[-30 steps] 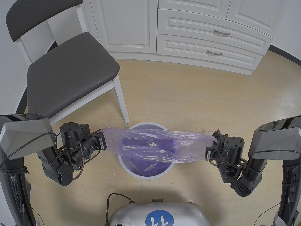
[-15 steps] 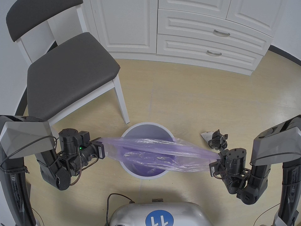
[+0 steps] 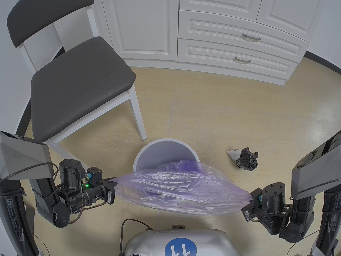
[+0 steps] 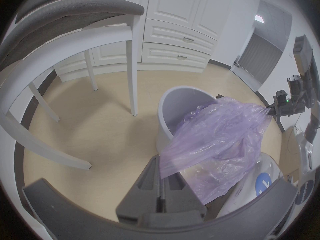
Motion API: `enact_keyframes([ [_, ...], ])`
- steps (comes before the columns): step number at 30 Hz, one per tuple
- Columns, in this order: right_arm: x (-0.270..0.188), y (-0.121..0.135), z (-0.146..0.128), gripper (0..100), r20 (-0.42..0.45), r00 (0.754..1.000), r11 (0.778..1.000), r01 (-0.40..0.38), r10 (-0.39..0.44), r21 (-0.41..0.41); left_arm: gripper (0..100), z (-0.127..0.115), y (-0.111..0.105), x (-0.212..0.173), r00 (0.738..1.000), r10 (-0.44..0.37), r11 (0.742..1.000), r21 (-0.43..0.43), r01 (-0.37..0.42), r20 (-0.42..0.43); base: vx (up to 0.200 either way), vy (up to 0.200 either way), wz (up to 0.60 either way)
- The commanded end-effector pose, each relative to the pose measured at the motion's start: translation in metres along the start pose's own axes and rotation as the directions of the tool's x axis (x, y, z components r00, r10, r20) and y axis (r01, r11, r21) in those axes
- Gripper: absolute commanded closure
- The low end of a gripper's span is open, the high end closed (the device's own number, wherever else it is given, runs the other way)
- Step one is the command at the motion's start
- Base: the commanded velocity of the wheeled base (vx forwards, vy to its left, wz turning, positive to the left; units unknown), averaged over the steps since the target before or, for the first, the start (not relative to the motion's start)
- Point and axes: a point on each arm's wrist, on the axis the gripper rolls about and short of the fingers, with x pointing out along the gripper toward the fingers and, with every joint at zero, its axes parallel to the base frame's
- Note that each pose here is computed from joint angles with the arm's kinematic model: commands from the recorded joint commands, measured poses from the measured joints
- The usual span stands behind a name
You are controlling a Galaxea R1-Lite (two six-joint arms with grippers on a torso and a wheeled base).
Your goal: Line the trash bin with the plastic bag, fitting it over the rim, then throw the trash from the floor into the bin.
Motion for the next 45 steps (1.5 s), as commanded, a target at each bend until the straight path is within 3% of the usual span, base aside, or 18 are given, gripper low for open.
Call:
enact_keyframes([
  [1,-0.011,0.002,-0.004,100,-0.005,1.000,0.999,-0.028,0.028,-0.028,100,-0.005,-0.001,-0.007,1.000,-0.008,1.000,0.006,0.008,-0.024,0.000,0.000,0.00],
  [14,-0.004,0.020,-0.014,100,-0.042,0.997,0.995,-0.069,0.066,-0.072,100,-0.023,-0.007,0.003,0.995,-0.031,0.999,0.041,0.035,-0.090,0.000,0.000,0.00],
  [20,0.008,0.033,-0.008,100,-0.006,0.998,0.998,-0.055,0.055,-0.032,100,-0.026,-0.013,0.021,0.998,-0.001,0.998,0.059,0.005,-0.068,0.000,0.000,0.00],
  [22,0.011,0.035,-0.003,100,0.014,0.999,0.999,-0.047,0.047,-0.006,100,-0.027,-0.018,0.029,0.997,0.062,0.995,0.078,-0.058,-0.041,0.000,0.000,0.00],
  [25,0.012,0.035,0.000,100,0.026,0.999,0.999,-0.045,0.045,0.002,100,-0.024,-0.022,0.032,0.996,0.087,0.993,0.088,-0.085,-0.019,0.000,0.000,0.00],
  [34,0.004,0.027,0.010,100,0.062,0.998,0.999,-0.016,0.013,0.034,100,-0.006,-0.023,0.024,0.995,0.092,0.993,0.071,-0.095,0.045,0.000,0.000,0.00],
  [35,0.003,0.027,0.010,0,0.062,0.998,0.999,-0.016,0.013,0.034,100,-0.006,-0.023,0.024,0.995,0.092,0.993,0.071,-0.095,0.045,0.000,0.000,0.00],
  [39,-0.005,0.020,0.014,0,0.085,0.996,0.998,-0.039,0.034,0.054,100,-0.005,-0.023,0.025,0.995,0.090,0.993,0.068,-0.093,0.047,0.000,0.000,0.00],
  [42,-0.023,0.007,0.014,0,0.108,0.986,0.989,-0.135,0.128,0.063,100,-0.005,-0.022,0.025,0.994,0.093,0.993,0.061,-0.096,0.050,0.000,0.000,0.00],
  [43,-0.023,0.007,0.014,0,0.108,0.986,0.989,-0.135,0.128,0.063,100,-0.005,-0.022,0.025,0.994,0.093,0.993,0.061,-0.096,0.050,0.000,0.000,0.00],
  [44,-0.034,-0.005,0.017,0,0.148,0.966,0.972,-0.222,0.210,0.073,100,-0.004,-0.022,0.024,0.994,0.092,0.994,0.054,-0.095,0.055,0.000,0.000,0.00],
  [45,-0.037,-0.008,0.018,0,0.162,0.960,0.966,-0.245,0.231,0.077,100,-0.004,-0.022,0.024,0.994,0.092,0.994,0.052,-0.095,0.053,0.000,0.000,0.00],
])
